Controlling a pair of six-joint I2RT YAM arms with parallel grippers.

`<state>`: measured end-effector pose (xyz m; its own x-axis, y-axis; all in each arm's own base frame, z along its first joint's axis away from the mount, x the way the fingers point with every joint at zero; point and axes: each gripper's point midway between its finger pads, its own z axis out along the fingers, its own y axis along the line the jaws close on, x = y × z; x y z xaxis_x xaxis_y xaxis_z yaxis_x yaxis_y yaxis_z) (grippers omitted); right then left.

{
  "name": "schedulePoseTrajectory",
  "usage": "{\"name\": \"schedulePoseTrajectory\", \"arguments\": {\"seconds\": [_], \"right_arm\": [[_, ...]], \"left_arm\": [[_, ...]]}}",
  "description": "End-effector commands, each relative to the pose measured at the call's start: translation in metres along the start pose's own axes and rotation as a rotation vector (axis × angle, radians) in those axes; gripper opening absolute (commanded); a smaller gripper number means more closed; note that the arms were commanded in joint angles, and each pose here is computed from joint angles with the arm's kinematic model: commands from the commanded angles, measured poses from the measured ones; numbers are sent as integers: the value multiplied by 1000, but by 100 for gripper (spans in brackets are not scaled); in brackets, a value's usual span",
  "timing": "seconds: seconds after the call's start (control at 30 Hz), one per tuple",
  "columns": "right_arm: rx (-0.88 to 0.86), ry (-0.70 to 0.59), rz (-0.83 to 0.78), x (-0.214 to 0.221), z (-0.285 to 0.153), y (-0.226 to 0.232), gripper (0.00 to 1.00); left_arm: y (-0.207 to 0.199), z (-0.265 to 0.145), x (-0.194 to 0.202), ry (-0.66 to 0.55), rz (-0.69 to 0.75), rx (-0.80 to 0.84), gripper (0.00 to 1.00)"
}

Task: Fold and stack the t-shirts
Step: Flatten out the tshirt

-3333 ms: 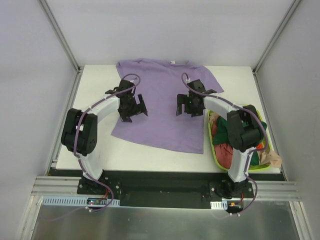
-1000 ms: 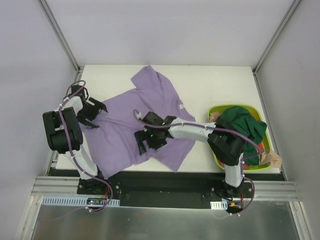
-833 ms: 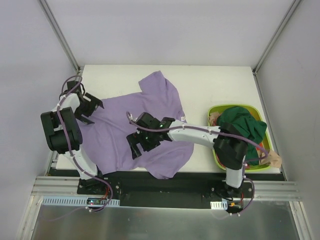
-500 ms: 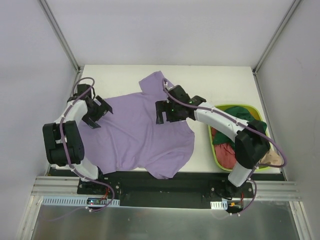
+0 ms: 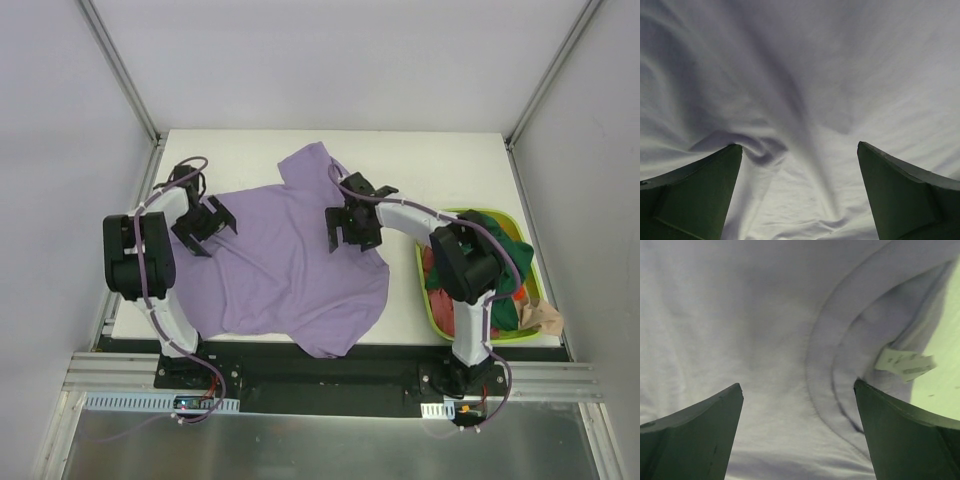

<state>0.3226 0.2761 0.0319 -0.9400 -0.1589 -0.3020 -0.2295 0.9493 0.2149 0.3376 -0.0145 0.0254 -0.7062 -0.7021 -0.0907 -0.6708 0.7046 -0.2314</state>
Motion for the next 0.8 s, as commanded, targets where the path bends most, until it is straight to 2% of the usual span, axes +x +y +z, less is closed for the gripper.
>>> {"name": "schedulePoseTrajectory", "arguments": {"seconds": [0.0,0.13,0.4,0.5,0.6,0.67,0.77], "right_arm": [[57,16,62,-11,8,-31,96],[58,14,139,-32,14,-54,96],[142,-9,265,-71,15,-99,96],[118,-64,188,-89,0,-93,96],[69,-144,70,-112,-29,-79,96],[53,-205,-29,-122,-54,-65,96],[33,-286,-204,-114,-85,-38,96]], "left_arm": [[-23,16,-30,-12,15,42,99],[-62,25,-45,31,49,133,99],[-135,35,-92,7,85,259,99],[-154,25,-95,25,111,333,99],[-157,1,-90,-8,162,349,99],[-148,-27,-88,-68,186,337,99],[-108,-65,-75,-173,175,228,99]]}}
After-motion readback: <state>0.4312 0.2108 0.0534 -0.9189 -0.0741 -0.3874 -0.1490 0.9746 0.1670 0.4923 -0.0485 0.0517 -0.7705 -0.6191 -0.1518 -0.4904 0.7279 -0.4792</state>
